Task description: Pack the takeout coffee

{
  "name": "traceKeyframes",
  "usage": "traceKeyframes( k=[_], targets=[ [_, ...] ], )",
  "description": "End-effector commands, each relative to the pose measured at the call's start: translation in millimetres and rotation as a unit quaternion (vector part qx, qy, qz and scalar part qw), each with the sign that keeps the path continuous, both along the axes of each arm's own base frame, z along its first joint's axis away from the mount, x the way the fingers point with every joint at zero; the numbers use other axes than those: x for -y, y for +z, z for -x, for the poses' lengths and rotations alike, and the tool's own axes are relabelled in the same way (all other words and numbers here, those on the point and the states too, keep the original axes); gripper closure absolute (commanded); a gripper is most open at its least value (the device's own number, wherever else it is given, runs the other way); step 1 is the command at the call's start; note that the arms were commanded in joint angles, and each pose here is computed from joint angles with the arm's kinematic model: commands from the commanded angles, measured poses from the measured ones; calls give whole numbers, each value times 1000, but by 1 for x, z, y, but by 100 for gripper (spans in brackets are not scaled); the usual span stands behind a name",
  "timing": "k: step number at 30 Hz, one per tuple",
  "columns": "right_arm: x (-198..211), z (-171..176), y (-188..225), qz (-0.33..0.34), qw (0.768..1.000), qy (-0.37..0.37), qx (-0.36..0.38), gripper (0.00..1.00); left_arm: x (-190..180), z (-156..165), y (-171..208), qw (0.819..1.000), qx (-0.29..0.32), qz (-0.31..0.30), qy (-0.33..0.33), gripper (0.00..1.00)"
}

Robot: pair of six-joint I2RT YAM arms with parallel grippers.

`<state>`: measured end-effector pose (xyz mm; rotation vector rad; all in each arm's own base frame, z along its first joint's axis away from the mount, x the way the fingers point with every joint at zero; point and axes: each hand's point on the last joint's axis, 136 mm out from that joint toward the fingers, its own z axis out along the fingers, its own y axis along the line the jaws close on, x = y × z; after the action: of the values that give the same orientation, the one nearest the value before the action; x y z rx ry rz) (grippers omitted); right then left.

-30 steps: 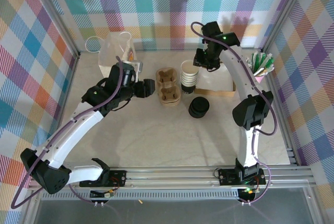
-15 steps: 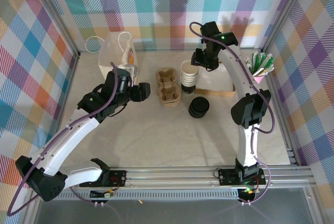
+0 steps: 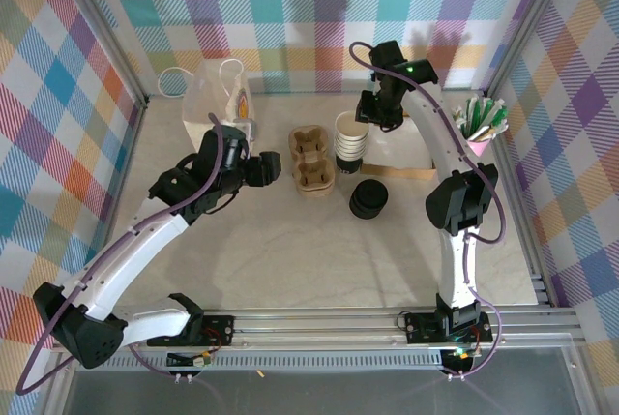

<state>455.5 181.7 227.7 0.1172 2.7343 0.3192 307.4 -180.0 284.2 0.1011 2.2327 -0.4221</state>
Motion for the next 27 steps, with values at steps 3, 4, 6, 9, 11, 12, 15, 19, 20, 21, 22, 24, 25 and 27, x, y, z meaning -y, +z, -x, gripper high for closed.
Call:
traceKeyframes(
  k=[3,4,6,9,11,12,15,19,20,21,22,24,25,27],
  targets=[
    [-2,-1,-3,7,1000,5,-5,61,5,-3,19,999,29,-2,-15,31],
    [-2,0,-3,8,1000,5,-6,61,5,-3,20,999,30,-3,-16,31],
    [-1,1,-4,10,1000,4,-9,61,5,-5,22,999,36,-3,-13,31],
    [-1,3,-3,11,1000,8,-13,60,2,-6,25,999,48,-3,-7,31],
    [0,4,-3,13,1000,10,-16,58,1,-7,26,998,55,-3,-5,31],
    [1,5,-4,16,1000,12,-19,57,1,-8,26,998,58,-5,-4,31],
    [2,8,-3,22,999,17,-23,56,1,-10,27,998,66,-10,-5,30],
    [3,9,-2,27,999,23,-23,56,2,-13,25,998,66,-15,-5,30],
    [3,9,-2,27,999,25,-23,56,2,-14,24,998,66,-16,-6,30],
    [3,10,-3,27,999,26,-25,56,3,-15,23,998,66,-16,-6,30],
    [3,10,-3,27,999,27,-26,55,3,-16,22,998,64,-17,-4,30],
    [3,12,-3,26,999,28,-29,54,4,-17,21,998,61,-16,-3,30],
    [3,12,-3,27,999,29,-31,54,5,-17,20,998,59,-15,-4,30],
    [2,14,-3,26,999,31,-33,54,6,-18,18,998,55,-15,-5,30]
  ],
)
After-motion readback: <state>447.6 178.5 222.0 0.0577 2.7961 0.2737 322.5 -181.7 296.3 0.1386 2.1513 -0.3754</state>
